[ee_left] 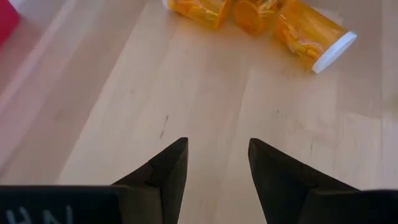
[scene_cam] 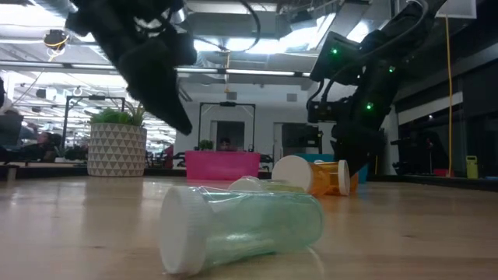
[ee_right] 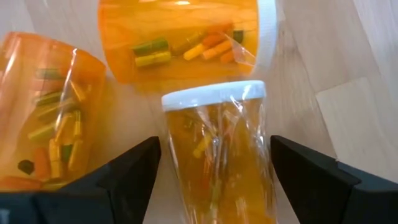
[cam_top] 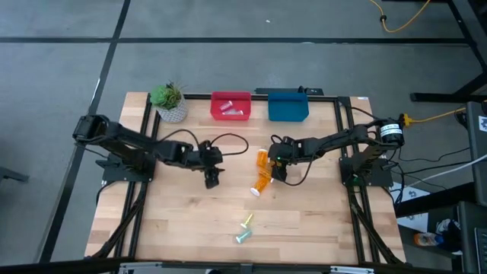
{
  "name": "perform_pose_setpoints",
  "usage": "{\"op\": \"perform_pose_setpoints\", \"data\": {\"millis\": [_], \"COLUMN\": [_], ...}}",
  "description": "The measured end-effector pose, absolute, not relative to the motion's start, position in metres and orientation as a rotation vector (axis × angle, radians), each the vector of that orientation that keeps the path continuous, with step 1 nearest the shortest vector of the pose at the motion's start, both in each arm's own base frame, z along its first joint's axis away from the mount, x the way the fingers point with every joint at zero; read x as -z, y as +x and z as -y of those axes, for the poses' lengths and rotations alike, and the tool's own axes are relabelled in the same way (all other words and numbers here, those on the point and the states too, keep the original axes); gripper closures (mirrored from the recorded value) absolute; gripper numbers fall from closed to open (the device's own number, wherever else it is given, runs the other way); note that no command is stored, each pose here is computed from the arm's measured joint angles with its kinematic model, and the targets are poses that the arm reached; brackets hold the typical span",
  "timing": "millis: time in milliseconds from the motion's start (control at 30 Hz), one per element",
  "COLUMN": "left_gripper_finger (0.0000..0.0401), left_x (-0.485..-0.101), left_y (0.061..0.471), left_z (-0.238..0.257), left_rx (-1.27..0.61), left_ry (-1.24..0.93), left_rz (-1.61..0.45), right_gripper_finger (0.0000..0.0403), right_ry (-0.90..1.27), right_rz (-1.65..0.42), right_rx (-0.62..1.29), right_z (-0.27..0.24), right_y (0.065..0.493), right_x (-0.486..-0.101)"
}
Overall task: Pick and place medicine bottles into bin by pill shape (circle, oval)
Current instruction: Put the orange pill bottle into the blue bin
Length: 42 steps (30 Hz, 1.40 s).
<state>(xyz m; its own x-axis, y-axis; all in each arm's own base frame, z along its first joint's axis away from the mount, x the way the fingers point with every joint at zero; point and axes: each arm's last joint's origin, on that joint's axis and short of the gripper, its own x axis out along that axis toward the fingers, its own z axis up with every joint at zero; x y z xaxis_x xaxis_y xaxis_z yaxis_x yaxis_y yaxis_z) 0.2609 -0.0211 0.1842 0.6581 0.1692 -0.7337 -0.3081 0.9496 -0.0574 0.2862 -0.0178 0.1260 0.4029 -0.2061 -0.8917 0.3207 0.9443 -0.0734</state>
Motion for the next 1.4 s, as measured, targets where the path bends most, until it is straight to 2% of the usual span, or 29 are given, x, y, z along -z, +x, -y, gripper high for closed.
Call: {"op": "perform_pose_setpoints", "data": {"millis": [133, 233, 567, 733, 833, 1000, 1133, 1200, 1400], "left_gripper_finger": [0.0238, 0.0238, 0.0238, 0.0238, 0.0238, 0.0238, 0.0238, 0.0238, 0.0238], "left_x": [-0.168, -0.158, -0.147, -0.147, -0.147, -0.147, -0.147, -0.147, -0.147], "left_y": [0.253, 0.248, 0.241, 0.24, 0.239, 0.239, 0.239, 0.239, 0.239], "left_z": [0.02, 0.019, 0.017, 0.016, 0.014, 0.014, 0.013, 0.013, 0.013], "left_rx": [-0.283, -0.311, -0.333, -0.368, -0.418, -0.45, -0.475, -0.475, -0.475], "left_ry": [-0.207, -0.202, -0.201, -0.183, -0.159, -0.144, -0.132, -0.133, -0.132], "left_rz": [-0.788, -0.773, -0.73, -0.725, -0.716, -0.706, -0.699, -0.699, -0.699], "right_gripper_finger": [0.0097, 0.0113, 0.0231, 0.0233, 0.0223, 0.0224, 0.0228, 0.0228, 0.0229], "right_ry": [0.143, 0.149, 0.225, 0.208, 0.117, -0.027, -0.086, -0.048, 0.244], "right_rz": [-1.106, -1.107, -1.096, -1.107, -1.144, -1.177, -1.17, -1.182, -1.159], "right_rx": [0.351, 0.352, 0.405, 0.441, 0.523, 0.706, 0.902, 0.956, 1.021], "right_z": [0.018, 0.018, 0.018, 0.019, 0.022, 0.034, 0.062, 0.083, 0.154], "right_y": [0.286, 0.286, 0.286, 0.294, 0.299, 0.307, 0.306, 0.303, 0.282], "right_x": [-0.126, -0.126, -0.126, -0.139, -0.155, -0.191, -0.217, -0.225, -0.229]}}
